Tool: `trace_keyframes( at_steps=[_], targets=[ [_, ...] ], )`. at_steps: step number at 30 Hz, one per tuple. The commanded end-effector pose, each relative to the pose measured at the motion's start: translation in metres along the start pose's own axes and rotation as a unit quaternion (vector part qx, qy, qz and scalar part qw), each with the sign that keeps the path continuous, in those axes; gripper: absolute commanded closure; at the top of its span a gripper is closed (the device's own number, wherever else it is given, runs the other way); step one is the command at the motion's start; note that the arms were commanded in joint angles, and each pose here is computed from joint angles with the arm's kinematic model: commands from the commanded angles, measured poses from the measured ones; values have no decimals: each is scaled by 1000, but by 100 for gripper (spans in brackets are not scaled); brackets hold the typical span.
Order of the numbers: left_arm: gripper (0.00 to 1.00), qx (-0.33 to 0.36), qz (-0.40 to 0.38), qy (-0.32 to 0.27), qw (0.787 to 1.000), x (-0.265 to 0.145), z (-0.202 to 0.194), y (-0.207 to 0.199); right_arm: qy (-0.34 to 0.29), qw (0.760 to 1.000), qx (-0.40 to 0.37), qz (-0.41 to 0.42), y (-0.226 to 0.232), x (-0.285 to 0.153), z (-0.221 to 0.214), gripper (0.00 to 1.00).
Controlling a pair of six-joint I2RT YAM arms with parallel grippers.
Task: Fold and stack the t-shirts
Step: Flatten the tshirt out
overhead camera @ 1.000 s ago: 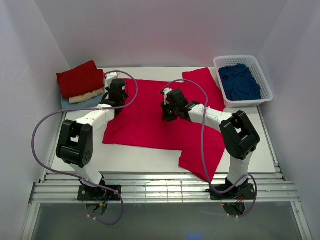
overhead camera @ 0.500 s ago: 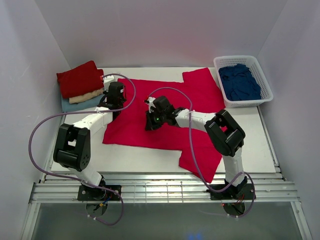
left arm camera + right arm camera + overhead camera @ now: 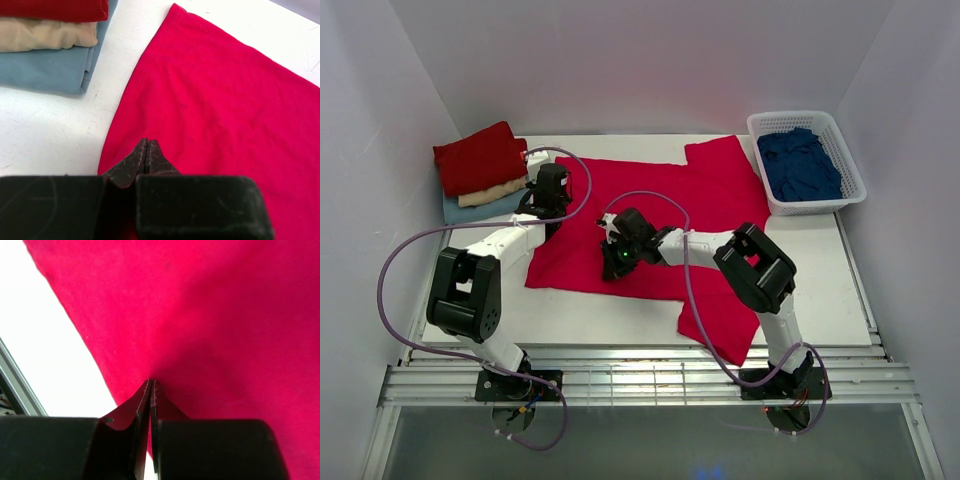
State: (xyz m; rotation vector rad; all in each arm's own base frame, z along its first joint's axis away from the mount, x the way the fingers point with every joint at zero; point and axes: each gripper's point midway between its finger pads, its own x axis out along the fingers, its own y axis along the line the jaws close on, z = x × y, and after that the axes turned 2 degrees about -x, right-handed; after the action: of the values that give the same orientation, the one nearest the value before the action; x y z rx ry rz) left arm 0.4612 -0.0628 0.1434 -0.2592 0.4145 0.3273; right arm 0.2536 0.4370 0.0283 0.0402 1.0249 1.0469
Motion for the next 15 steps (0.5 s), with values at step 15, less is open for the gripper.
trace_keyframes(
  at_steps=[15],
  targets=[
    [98,-8,10,-23,1000,-9,20,5,103,994,-4,-24,35,7,-105,92]
  ],
)
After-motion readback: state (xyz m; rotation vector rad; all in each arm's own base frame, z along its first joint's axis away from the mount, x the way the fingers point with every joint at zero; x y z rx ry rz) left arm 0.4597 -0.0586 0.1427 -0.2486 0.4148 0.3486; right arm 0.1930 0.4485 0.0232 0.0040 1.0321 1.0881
